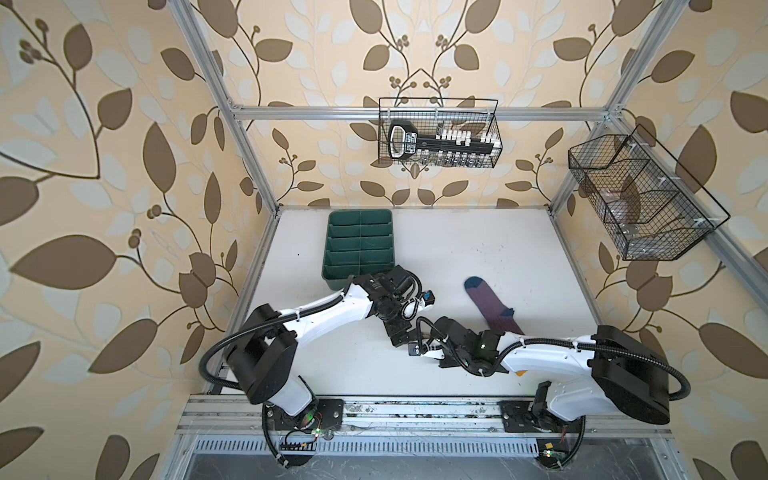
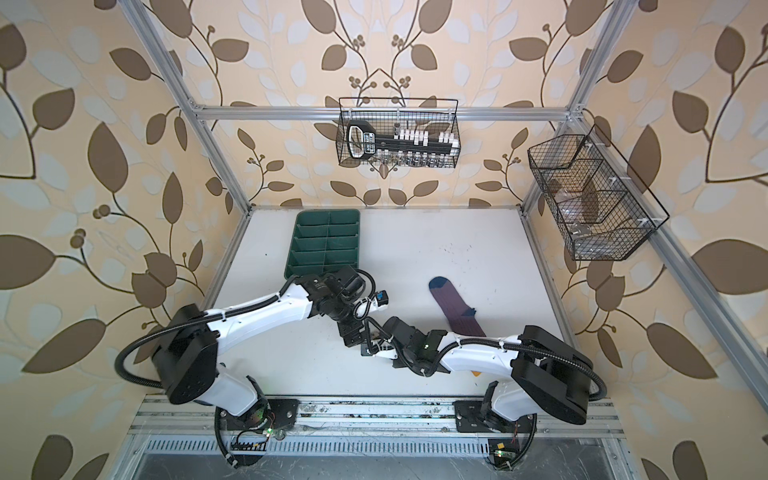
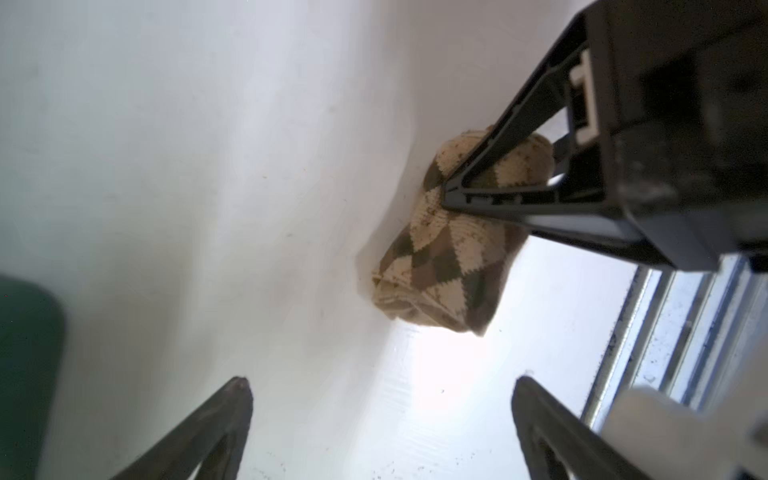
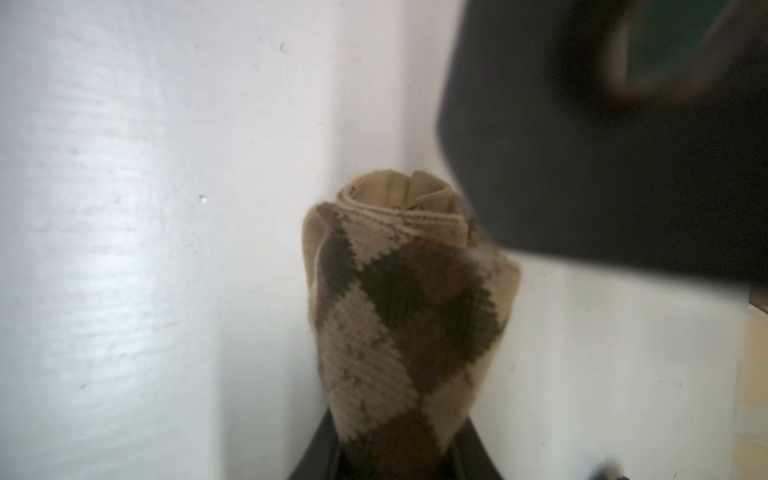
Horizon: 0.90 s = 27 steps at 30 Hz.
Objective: Roll the socks
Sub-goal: 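Lift the rolled sock with the right gripper toward the green tray while the left withdraws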
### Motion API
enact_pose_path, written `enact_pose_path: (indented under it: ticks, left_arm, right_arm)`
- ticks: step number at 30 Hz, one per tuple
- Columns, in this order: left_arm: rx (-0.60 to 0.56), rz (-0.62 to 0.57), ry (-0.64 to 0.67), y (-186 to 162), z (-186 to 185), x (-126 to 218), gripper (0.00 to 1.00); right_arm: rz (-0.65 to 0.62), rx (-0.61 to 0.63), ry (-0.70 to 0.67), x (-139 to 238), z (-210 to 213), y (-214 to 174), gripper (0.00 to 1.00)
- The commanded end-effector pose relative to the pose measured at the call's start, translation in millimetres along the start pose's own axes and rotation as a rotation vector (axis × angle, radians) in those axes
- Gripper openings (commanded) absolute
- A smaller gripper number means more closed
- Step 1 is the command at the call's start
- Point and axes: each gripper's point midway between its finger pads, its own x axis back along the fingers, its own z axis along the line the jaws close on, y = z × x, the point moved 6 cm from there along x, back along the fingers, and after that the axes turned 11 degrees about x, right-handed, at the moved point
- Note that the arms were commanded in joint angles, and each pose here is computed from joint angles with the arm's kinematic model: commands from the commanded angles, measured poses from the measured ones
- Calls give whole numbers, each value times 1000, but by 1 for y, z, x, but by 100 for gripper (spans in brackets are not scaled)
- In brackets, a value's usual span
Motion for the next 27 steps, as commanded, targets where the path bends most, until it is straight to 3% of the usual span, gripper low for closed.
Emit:
enact_pose_path:
  ticks: [1, 8, 10, 12, 14, 17, 22, 27]
  left_arm:
    - [19, -73, 15, -15, -21, 37, 99]
    - [294, -595, 574, -28, 23, 140, 99]
    - [404, -732, 665, -41, 29, 165, 99]
    - [506, -843, 665, -56, 28, 184, 99]
    - [576, -899, 648, -69, 26, 193, 99]
    - [615, -887, 654, -88, 24, 200, 99]
    - [708, -855, 771, -113, 28, 220, 99]
    - [643, -823, 759, -112, 25, 221, 99]
  right_arm:
    - [91, -147, -111, 6, -20, -18, 0]
    - [-27, -203, -173, 37, -42, -9, 0]
    - [-76, -229, -202, 51, -55, -8, 0]
    - [-118, -251, -235, 65, -73, -7, 0]
    - [-141, -260, -270, 77, -93, -7, 0]
    - [-149, -245, -309, 89, -131, -7, 0]
    - [-153, -209, -318, 89, -206, 9, 0]
    - [-201, -128, -283, 57, -274, 37, 0]
